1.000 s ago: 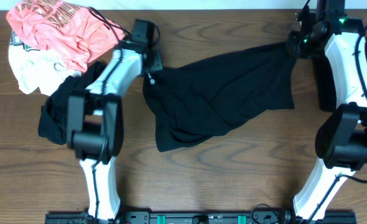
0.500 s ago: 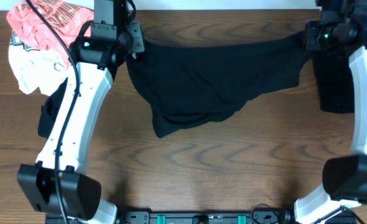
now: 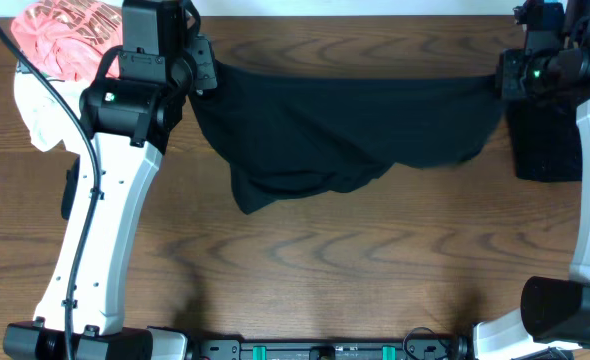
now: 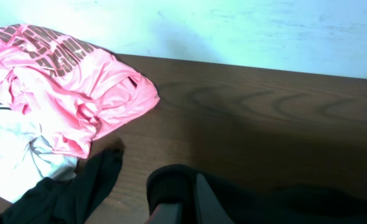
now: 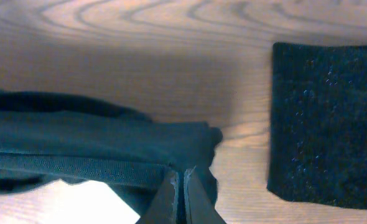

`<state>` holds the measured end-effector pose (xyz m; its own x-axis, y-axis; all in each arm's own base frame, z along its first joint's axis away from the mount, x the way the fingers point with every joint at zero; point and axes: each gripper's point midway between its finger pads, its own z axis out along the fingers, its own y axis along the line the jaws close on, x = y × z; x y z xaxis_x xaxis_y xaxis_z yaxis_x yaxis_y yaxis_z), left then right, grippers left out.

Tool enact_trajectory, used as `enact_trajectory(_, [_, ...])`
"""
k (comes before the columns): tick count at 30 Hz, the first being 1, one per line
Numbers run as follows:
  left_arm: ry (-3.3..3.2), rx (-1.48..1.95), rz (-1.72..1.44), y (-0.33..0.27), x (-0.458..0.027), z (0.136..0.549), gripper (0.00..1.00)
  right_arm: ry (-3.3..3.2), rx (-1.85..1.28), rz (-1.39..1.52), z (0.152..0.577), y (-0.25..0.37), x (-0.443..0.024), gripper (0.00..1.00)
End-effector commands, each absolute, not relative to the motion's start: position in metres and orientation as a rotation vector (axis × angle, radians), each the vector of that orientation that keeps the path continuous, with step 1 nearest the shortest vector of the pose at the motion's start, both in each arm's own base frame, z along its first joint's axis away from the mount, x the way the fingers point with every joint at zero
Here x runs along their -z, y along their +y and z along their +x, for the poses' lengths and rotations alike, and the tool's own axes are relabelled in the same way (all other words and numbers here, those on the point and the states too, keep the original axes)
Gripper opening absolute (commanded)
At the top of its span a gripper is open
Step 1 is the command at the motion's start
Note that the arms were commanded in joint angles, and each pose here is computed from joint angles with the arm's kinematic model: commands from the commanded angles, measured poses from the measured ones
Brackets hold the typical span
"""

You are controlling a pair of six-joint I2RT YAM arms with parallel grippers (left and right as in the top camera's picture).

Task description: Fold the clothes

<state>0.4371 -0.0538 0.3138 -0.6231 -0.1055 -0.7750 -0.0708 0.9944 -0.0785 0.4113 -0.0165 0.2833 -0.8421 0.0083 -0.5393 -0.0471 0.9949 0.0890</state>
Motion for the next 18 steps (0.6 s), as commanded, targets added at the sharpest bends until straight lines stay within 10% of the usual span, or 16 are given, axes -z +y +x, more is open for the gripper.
enact_trajectory(1, [2.224,0.002,-0.125,-0.045,-0.322,0.437,0.06,2.53,-0.21,-0.059,0.409,-0.005,-0.298,0.01])
enact_trajectory(18, [2.134,0.008,-0.103,-0.041,-0.362,0.411,0.06,2.452,-0.225,-0.079,0.393,0.001,-0.334,0.01])
